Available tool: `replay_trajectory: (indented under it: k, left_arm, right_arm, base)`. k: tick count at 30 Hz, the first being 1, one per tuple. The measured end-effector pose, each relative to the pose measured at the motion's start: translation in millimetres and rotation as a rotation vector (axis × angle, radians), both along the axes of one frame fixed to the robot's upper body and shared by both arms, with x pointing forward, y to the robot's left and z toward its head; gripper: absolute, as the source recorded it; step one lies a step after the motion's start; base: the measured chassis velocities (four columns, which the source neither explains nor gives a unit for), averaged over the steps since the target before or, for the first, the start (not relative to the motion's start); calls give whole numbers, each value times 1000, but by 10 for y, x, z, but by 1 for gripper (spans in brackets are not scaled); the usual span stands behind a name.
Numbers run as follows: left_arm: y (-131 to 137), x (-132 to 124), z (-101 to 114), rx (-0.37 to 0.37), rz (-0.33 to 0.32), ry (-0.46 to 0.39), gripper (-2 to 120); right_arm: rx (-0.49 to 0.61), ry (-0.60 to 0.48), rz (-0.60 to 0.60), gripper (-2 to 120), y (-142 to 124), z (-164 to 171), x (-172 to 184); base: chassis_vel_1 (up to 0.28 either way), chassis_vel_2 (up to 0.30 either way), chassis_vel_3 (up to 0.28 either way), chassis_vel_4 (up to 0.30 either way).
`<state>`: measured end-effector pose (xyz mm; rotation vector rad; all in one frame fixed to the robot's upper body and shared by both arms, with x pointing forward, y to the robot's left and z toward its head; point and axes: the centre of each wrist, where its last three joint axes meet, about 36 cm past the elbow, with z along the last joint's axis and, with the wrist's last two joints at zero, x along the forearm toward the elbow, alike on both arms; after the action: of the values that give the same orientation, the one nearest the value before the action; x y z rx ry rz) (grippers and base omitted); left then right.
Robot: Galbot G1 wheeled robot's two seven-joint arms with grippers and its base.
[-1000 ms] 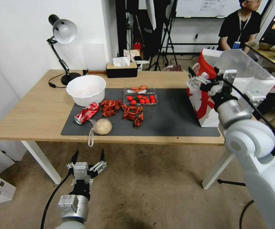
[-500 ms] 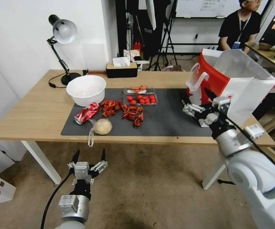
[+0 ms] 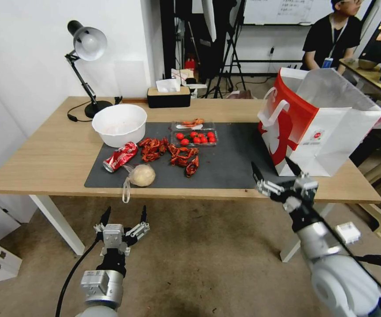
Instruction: Pick up the trash from the table and place it into the takeout bag.
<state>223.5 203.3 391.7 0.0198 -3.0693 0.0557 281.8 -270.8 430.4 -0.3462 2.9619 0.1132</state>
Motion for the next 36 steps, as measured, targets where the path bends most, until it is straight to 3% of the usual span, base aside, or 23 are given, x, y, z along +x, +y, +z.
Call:
replay_trajectory:
  k: [13, 36]
  left_arm:
    - [5, 17, 23, -10, 12, -9, 100]
    - [99, 208, 97, -25, 3, -97, 100]
  right_arm:
    - [18, 51, -119, 100, 64, -535, -506]
    - [25, 55, -111, 100, 99, -589, -516]
  base:
    - [0, 0, 0, 0]
    - [0, 0, 0, 0]
